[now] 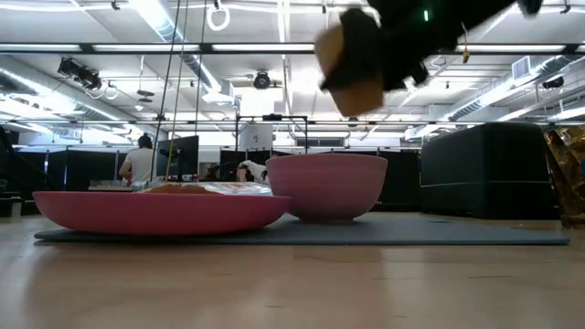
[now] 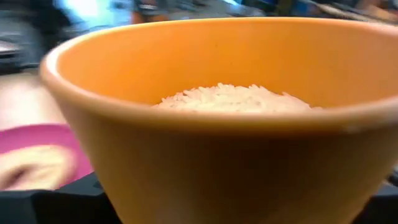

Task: Arrange a breakfast setting
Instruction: Put the orange cup on the top right of the blue placemat

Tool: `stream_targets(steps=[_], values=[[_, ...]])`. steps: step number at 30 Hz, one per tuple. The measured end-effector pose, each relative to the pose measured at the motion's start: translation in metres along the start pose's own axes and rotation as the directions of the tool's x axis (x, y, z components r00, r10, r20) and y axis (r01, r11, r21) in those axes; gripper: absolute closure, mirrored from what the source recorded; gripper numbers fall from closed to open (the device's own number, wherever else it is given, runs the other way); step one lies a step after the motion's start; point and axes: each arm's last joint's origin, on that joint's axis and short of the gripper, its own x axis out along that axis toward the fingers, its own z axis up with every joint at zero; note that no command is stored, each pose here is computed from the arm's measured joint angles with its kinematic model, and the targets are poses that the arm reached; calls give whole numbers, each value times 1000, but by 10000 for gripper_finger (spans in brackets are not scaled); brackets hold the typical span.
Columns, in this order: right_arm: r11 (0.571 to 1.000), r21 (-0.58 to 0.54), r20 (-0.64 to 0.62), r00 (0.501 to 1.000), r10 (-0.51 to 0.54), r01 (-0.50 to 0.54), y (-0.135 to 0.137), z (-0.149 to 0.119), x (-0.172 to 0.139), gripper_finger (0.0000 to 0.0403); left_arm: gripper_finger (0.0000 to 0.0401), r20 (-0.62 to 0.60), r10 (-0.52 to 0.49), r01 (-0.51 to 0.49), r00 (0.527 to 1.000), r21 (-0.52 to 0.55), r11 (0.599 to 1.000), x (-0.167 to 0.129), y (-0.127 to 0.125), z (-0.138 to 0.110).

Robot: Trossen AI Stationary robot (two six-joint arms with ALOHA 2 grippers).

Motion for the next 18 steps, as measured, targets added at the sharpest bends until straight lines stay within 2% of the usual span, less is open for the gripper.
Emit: stream_targets(steps=[3,8,12,18], values=[[992,90,-21,996,-89,90,-26,-17,9,87,209,-5,11,-11,1000,-11,1000,10,0,-5],[988,92,-93,989,-112,121,-55,-37,20,87,209,-17,4,-4,1000,-42,999,19,3,-5],[994,82,-145,988,-60,73,-75,-50,24,87,209,-15,5,-6,1000,-63,998,19,4,-4],[990,134,-90,994,54,-42,-92,-69,21,87,209,0,-10,10,1000,-63,998,18,1,-3]])
